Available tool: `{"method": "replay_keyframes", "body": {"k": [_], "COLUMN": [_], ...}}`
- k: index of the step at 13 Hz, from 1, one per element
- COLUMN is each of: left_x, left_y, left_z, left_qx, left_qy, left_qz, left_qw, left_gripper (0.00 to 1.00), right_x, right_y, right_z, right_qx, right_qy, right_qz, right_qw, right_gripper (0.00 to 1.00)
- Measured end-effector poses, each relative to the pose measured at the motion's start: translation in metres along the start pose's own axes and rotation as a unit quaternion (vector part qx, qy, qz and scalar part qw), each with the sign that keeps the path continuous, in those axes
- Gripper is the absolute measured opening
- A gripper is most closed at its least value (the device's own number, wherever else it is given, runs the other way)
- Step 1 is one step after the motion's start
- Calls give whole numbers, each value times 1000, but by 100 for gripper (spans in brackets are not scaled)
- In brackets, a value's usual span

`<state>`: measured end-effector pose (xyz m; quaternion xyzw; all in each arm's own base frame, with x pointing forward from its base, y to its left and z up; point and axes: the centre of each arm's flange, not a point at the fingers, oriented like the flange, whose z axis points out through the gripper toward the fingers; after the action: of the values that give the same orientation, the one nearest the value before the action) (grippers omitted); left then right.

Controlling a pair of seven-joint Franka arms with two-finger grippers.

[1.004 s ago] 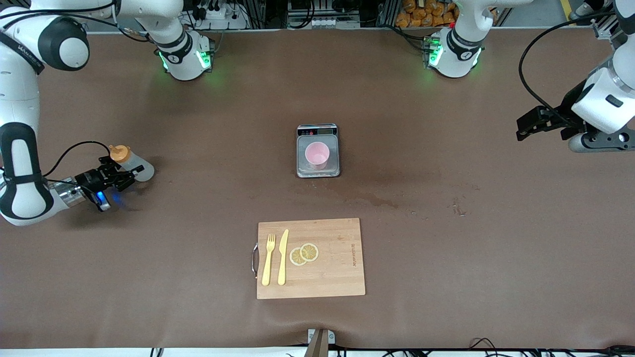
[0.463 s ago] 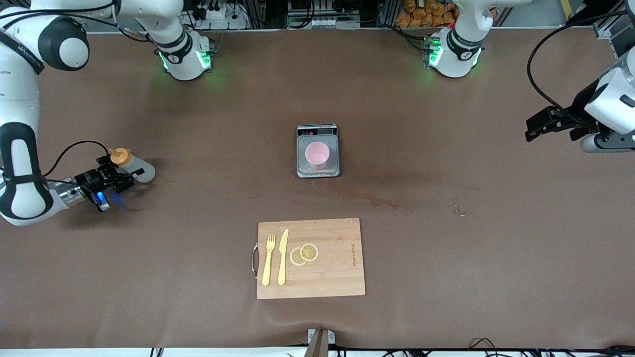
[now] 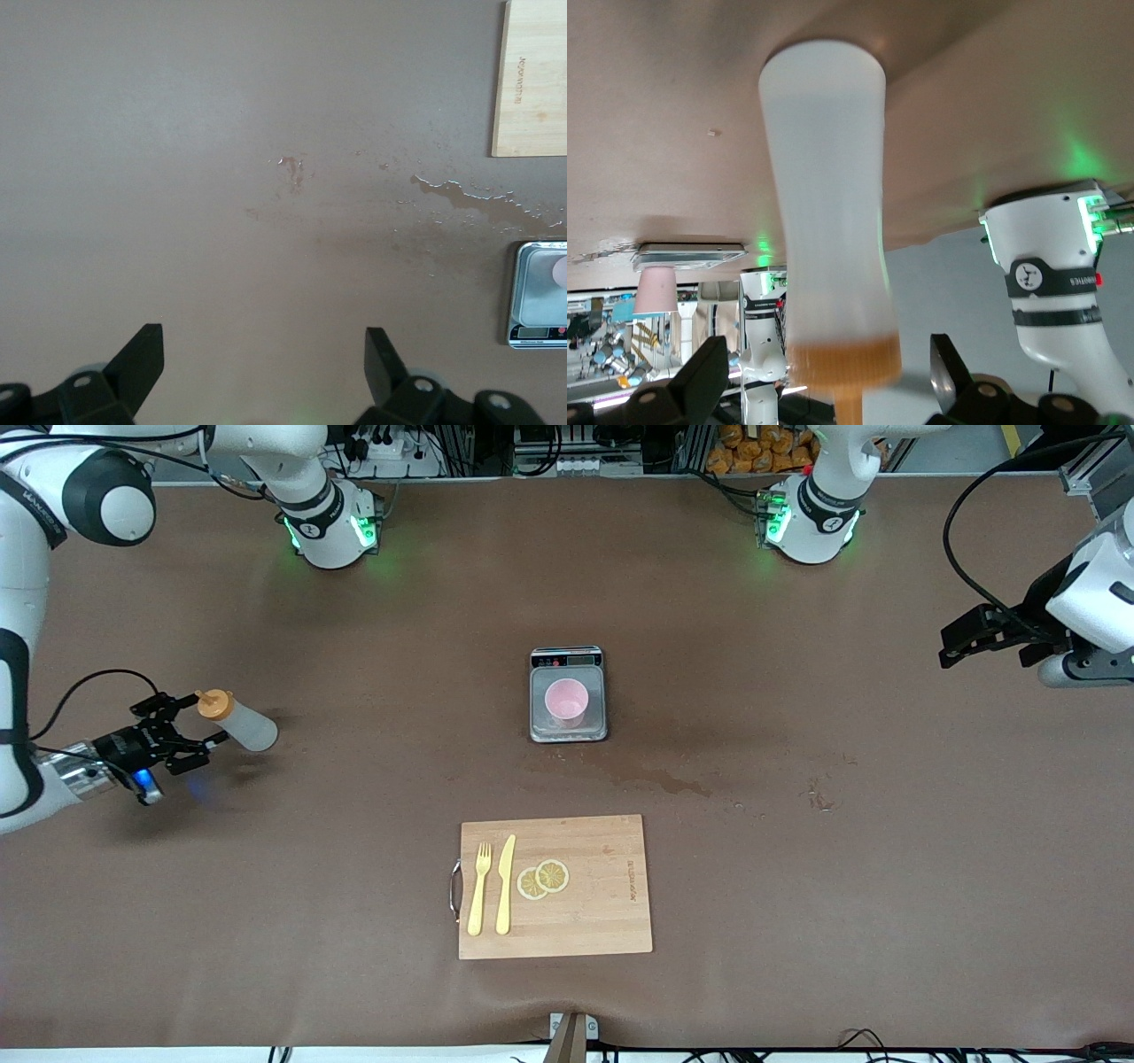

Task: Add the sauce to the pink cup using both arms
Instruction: 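Open the right gripper and withdraw it from the bottle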

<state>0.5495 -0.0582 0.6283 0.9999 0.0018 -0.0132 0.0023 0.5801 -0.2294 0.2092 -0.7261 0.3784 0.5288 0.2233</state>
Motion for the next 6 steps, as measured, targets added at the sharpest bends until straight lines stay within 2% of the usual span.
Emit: {"method": "replay_keyframes", "body": {"k": [3, 6], "left_x": [-4, -5], "left_y": [0, 1], "left_z": [-6, -6], "left_qx": [0, 0], "left_qy": [4, 2], "left_qz": [0, 1], "left_qw": [1000, 1000], "left_gripper": [100, 100], "right_x": [-42, -94], "right_y": [-4, -13], "right_z": [-26, -53], "right_qx": [-5, 2], "right_qy": [21, 65], "right_qz": [24, 47], "right_qw": [999, 997], "right_gripper": [100, 100]}}
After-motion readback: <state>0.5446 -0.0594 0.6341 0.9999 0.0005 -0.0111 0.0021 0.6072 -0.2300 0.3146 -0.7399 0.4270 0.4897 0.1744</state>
